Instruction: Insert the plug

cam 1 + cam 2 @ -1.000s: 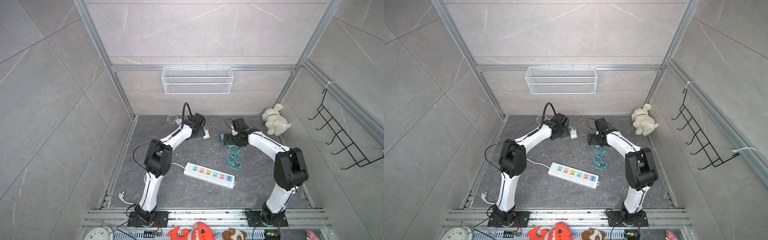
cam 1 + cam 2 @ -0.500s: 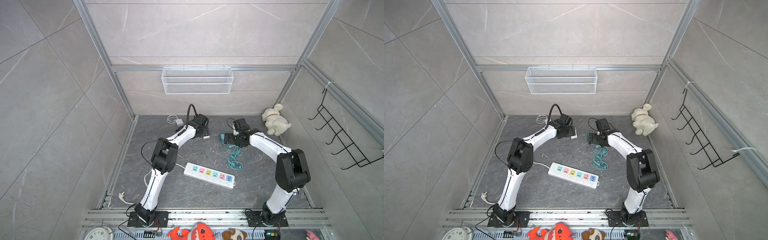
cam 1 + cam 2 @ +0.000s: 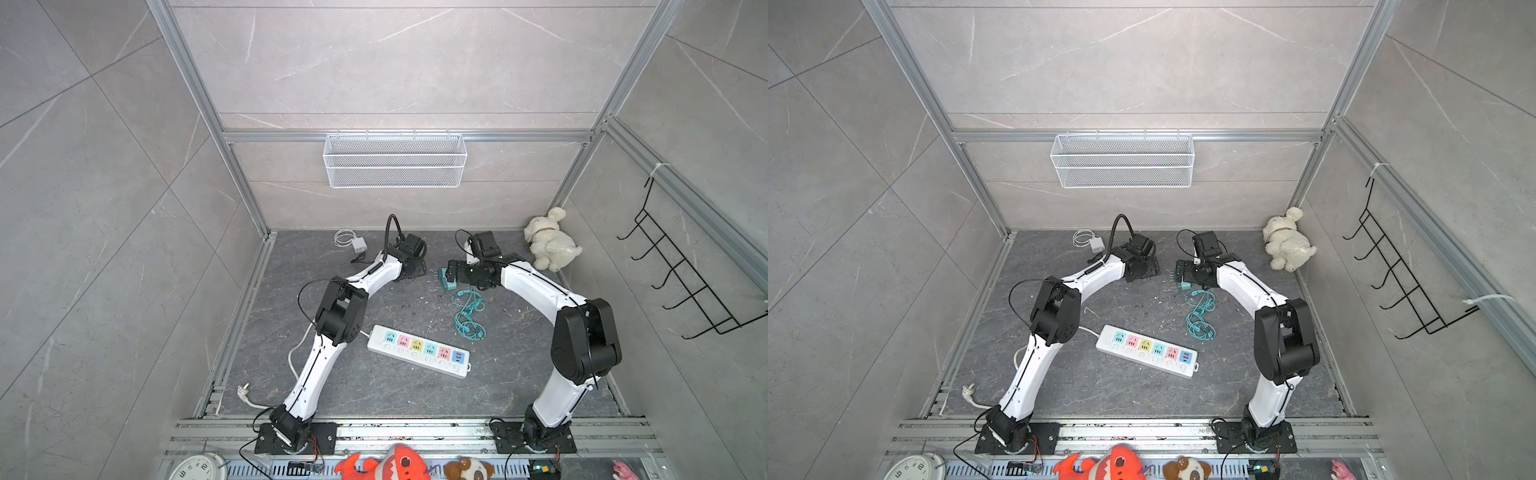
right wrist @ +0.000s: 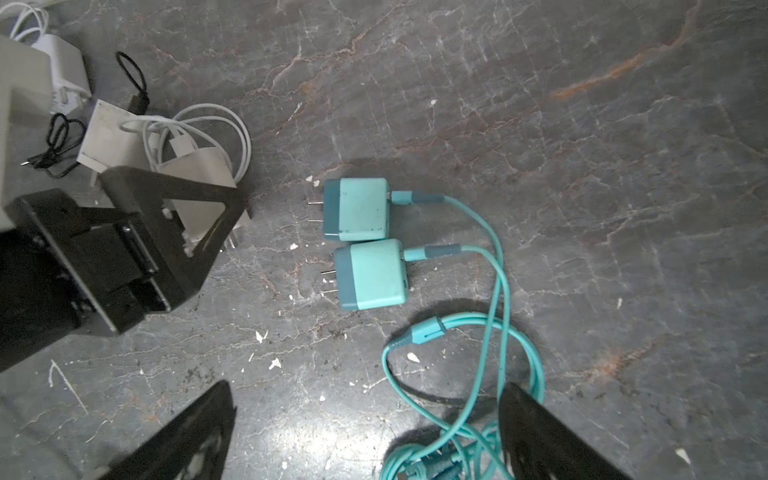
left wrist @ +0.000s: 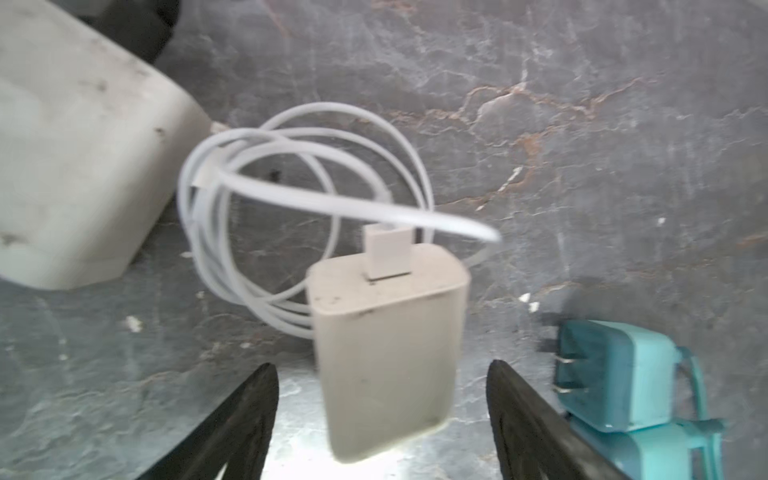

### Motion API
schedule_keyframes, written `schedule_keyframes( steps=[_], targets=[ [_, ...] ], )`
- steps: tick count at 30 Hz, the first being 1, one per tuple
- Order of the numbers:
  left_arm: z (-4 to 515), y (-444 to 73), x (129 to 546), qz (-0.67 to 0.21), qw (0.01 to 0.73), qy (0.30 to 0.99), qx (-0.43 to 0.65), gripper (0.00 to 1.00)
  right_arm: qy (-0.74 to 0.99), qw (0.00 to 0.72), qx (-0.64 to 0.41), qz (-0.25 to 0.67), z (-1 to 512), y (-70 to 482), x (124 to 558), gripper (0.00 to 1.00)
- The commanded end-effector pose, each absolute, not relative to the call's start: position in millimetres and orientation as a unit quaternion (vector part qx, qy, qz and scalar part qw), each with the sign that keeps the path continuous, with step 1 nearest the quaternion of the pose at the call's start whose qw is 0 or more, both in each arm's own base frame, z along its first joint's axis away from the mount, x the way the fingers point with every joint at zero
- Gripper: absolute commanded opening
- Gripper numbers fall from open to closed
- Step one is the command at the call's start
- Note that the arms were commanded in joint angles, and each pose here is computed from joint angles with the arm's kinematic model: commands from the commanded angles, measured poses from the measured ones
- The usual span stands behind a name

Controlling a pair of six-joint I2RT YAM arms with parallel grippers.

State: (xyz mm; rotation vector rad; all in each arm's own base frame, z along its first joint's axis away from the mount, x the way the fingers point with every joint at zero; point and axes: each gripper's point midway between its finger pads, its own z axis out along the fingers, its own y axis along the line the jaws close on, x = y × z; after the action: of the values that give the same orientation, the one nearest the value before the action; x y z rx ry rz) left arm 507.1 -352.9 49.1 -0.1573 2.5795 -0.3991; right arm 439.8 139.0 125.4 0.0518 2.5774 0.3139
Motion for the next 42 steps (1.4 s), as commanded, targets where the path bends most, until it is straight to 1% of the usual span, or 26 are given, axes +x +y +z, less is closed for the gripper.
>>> schedule_keyframes(
  steps=[1,6,11,15,20,23,31,34,37,40,42],
  targets=[
    [49,-358,511,-0.136,0.269,0.951,-0.068,0.8,0.955,0.263,0.006,0.134,125,146,440,0.99],
    [45,-358,506,-0.124,0.266,0.953,-0.069,0.77,0.957,0.258,0.001,0.134,121,144,436,0.99],
    [38,-357,502,-0.114,0.261,0.956,-0.068,0.73,0.956,0.259,0.003,0.139,119,143,434,0.99],
    [37,-352,503,-0.1,0.266,0.957,-0.065,0.68,0.957,0.251,0.001,0.147,115,145,431,0.99],
    [33,-352,505,-0.094,0.269,0.957,-0.055,0.65,0.954,0.233,-0.006,0.188,119,158,425,0.98],
    [32,-351,505,-0.091,0.269,0.958,-0.05,0.59,0.951,0.236,-0.002,0.201,124,161,422,0.98],
    [34,-354,503,-0.101,0.266,0.958,-0.039,0.44,0.951,0.247,0.002,0.188,133,154,417,0.98],
    [41,-355,501,-0.109,0.269,0.957,-0.025,0.38,0.952,0.246,0.004,0.185,132,152,414,0.98],
    [58,-370,495,-0.15,0.281,0.947,0.034,0.38,0.953,0.246,0.001,0.179,131,149,408,0.98],
    [77,-371,486,-0.163,0.299,0.936,0.084,0.37,0.954,0.249,0.001,0.168,131,142,400,0.98],
    [102,-370,478,-0.172,0.314,0.926,0.119,0.37,0.953,0.253,0.004,0.165,133,138,394,0.98]
  ],
)
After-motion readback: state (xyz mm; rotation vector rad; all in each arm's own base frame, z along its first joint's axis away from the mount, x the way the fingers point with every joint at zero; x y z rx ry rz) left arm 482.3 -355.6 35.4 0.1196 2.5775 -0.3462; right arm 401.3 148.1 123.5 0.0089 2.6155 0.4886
